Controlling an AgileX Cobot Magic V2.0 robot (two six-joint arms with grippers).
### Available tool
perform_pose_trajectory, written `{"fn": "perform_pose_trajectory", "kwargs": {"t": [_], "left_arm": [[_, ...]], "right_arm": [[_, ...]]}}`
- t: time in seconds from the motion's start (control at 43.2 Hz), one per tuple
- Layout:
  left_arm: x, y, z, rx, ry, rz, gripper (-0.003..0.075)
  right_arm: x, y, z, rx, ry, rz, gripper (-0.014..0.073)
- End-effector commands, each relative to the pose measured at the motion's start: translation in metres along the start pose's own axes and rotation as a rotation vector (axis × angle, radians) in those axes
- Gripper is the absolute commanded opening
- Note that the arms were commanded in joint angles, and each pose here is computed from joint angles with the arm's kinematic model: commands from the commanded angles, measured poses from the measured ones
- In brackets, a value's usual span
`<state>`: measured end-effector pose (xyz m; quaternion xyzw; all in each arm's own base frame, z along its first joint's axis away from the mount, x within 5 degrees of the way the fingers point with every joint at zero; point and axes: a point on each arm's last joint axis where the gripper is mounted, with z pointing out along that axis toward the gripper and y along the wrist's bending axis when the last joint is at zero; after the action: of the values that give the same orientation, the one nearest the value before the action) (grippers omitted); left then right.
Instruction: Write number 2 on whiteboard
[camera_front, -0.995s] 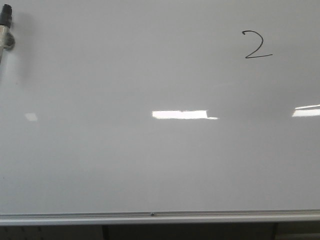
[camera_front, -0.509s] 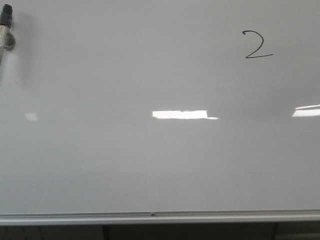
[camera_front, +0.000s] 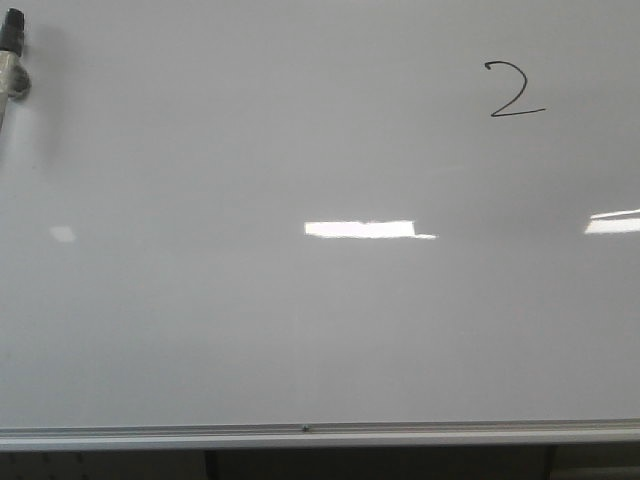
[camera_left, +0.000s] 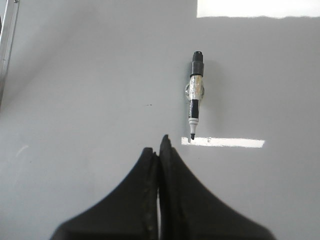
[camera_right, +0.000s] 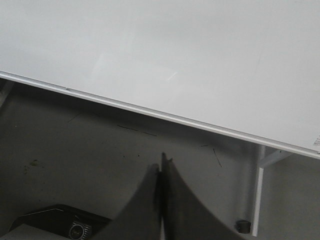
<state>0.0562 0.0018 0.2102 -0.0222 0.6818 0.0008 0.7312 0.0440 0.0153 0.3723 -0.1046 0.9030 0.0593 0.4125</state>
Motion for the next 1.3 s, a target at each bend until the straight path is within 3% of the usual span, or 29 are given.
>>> {"fn": "perform_pose_trajectory", "kwargs": {"t": [0.0, 0.416, 1.272], "left_arm": [[0.0037, 0.0006, -0.0013, -0.003, -0.061, -0.006, -0.002], [0.0038, -0.0029, -0.0014, 0.059, -0.059, -0.03, -0.002], [0.0036, -0.0029, -0.0014, 0.059, -0.061, -0.032, -0.002]], "right_arm": [[-0.0097, -0.0009, -0.0047, 0.015, -0.077, -0.001, -0.0068], [-0.0097, -0.0009, -0.0047, 0.015, -0.077, -0.001, -0.0068], [-0.0097, -0.0009, -0.0047, 0.015, -0.077, -0.001, -0.0068]]}}
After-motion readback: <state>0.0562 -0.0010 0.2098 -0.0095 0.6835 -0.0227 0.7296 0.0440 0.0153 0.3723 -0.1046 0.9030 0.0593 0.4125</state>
